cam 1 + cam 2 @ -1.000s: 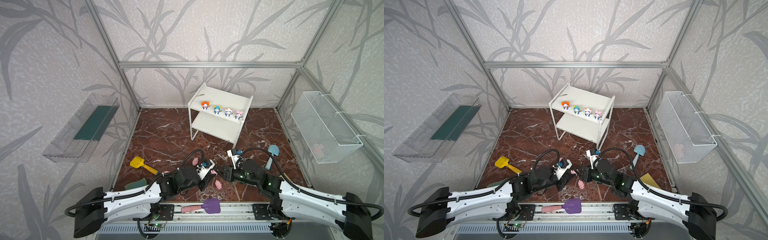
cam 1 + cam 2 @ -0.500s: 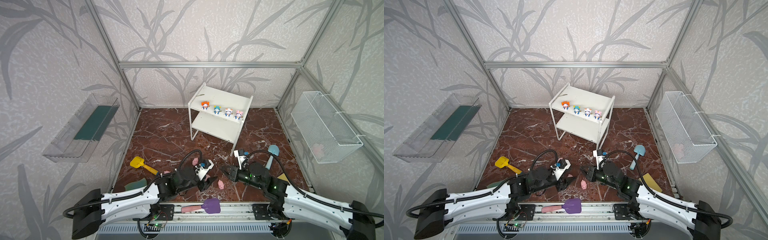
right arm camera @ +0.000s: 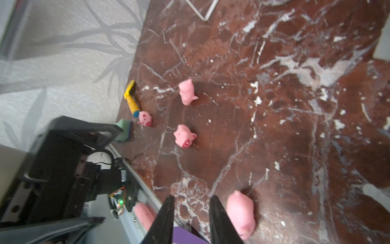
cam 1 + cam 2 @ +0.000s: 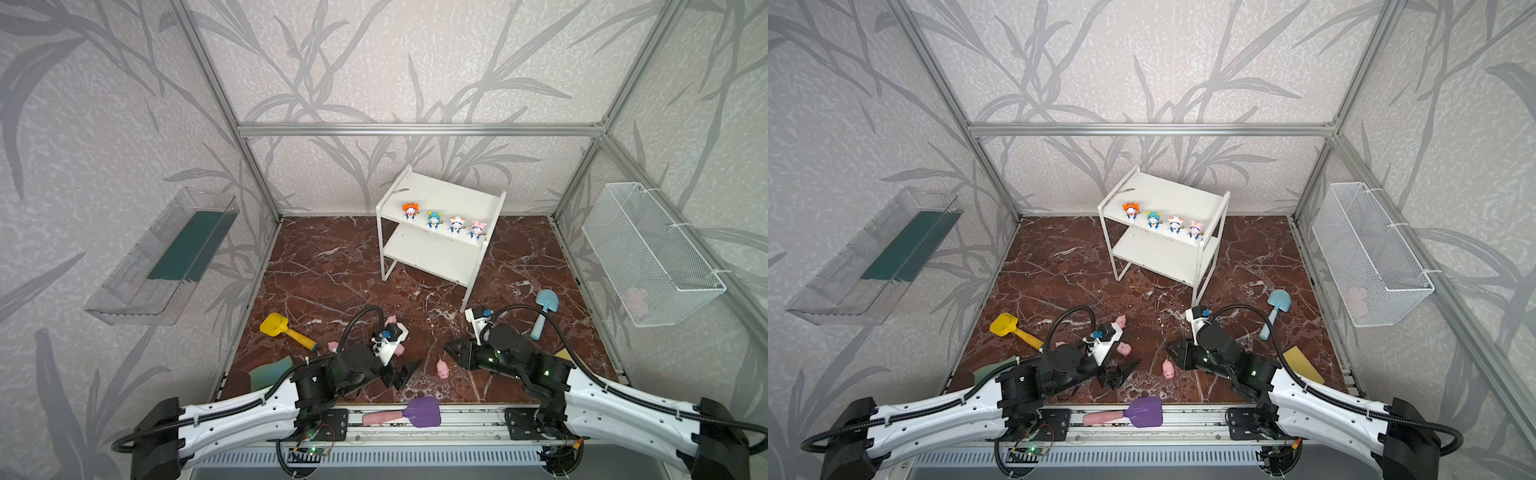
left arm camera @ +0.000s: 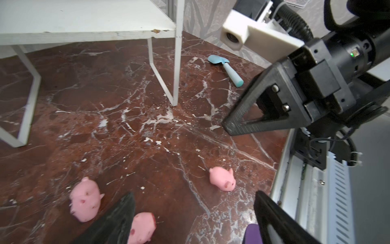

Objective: Place and organize the plastic toys onto the shelf

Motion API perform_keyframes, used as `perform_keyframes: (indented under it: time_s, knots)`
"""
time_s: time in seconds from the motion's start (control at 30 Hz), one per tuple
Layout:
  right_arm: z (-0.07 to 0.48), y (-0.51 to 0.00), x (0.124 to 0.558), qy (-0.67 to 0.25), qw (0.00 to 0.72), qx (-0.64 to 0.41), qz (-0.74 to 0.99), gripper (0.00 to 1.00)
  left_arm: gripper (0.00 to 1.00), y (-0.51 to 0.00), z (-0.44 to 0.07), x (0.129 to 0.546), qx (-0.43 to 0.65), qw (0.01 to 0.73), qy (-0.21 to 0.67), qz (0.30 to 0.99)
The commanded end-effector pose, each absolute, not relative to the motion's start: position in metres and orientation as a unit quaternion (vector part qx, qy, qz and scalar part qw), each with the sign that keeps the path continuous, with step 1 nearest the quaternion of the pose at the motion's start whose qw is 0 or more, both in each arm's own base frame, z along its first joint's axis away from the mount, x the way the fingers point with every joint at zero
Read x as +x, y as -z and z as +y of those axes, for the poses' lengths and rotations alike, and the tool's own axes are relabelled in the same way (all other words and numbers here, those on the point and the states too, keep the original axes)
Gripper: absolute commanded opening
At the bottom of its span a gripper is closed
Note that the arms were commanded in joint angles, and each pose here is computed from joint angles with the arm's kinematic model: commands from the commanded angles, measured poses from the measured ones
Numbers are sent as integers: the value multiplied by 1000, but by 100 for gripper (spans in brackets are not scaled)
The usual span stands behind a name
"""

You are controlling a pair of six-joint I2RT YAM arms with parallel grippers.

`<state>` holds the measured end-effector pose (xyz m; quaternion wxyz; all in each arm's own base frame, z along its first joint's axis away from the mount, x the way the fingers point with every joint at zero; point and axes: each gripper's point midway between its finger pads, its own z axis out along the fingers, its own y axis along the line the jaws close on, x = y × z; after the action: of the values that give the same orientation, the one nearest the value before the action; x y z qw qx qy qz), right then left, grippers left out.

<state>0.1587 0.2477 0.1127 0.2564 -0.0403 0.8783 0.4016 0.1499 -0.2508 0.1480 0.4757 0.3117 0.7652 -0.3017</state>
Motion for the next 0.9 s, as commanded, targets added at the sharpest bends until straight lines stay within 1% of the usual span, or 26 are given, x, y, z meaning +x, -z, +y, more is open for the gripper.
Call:
perform_keyframes:
  time_s: [0.0,0.13,0.2,0.37,0.43,0.5,0.57,0.7,0.87]
  knots:
    - [245,-94,151,-367,234,-75,897,35,94,-125,-229,157,267,457,266,806]
    - [240,-77,147,-318,221,-98,917,40,96,-116,-229,150,269,436,277,813]
    - [234,-67,145,-292,213,-105,926,41,96,-112,-232,147,277,425,282,815]
    - [223,-52,137,-266,200,-109,937,44,96,-100,-251,142,322,390,277,817]
    - [223,-50,127,-254,198,-134,937,47,97,-99,-262,144,334,379,271,819]
    - [221,-47,120,-238,195,-156,938,52,98,-98,-274,147,338,373,277,818]
    - [217,-43,114,-223,191,-166,941,55,98,-102,-289,150,338,370,295,814]
    - [210,-37,109,-211,193,-161,945,56,98,-101,-315,152,349,344,328,808]
    - [200,-41,113,-204,213,-147,944,53,98,-91,-329,145,355,311,350,809]
